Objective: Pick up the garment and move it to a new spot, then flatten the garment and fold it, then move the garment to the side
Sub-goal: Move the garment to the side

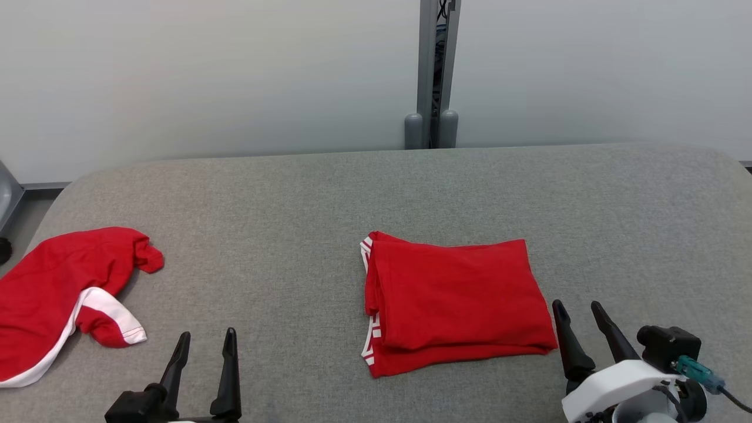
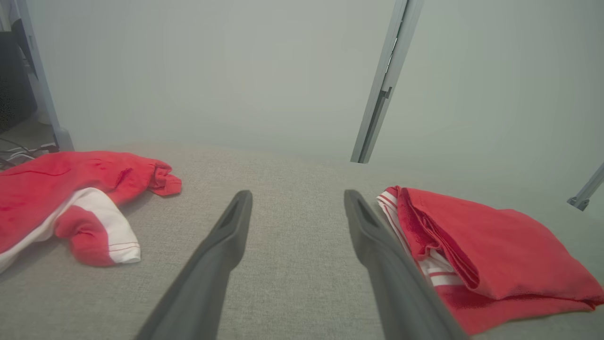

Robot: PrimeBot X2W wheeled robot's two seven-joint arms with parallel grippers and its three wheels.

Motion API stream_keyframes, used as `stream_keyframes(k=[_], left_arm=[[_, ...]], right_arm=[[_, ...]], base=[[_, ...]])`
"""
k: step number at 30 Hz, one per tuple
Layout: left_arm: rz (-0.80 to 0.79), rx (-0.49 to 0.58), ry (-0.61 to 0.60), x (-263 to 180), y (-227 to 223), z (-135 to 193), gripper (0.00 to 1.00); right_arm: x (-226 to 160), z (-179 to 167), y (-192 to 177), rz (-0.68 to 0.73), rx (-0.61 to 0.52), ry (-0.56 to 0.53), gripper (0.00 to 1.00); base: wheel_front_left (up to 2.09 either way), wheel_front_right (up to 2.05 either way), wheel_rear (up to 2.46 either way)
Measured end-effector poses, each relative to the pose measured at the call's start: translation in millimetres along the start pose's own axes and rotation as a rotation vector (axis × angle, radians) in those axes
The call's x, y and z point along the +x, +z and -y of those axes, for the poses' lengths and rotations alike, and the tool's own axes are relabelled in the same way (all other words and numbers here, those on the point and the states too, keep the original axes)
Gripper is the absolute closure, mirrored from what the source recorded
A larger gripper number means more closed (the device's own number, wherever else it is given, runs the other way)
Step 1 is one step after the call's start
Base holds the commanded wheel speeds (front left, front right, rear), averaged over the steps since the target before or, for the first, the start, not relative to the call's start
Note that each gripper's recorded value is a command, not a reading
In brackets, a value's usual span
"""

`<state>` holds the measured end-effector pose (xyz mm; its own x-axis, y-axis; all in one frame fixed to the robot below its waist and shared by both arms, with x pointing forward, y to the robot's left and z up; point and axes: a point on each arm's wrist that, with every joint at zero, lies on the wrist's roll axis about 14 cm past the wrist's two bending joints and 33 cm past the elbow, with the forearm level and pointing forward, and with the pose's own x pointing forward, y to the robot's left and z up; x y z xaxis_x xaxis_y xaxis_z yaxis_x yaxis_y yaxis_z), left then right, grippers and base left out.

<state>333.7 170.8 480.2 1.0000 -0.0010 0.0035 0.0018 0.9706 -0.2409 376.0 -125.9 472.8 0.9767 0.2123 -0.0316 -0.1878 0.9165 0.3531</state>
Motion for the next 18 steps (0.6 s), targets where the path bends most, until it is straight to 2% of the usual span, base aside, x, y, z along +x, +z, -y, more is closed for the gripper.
stream_keyframes(k=[5, 12, 18], left_arm=[[-0.002, -0.001, 0.019, 0, -1, -6, 0.0], [-0.021, 0.001, 0.016, 9, -6, -6, 0.0], [-0.054, 0.004, 0.033, 20, -16, -13, 0.0]], right_arm=[[20, 3, -18, -0.088, 0.032, 0.004, 0.0], [53, 23, -31, -0.195, -0.092, 0.009, 0.0], [70, 26, -59, -0.293, -0.124, 0.016, 0.0]], base=[[0.0, 0.0, 0.0], [0.0, 0.0, 0.0], [0.0, 0.0, 0.0]])
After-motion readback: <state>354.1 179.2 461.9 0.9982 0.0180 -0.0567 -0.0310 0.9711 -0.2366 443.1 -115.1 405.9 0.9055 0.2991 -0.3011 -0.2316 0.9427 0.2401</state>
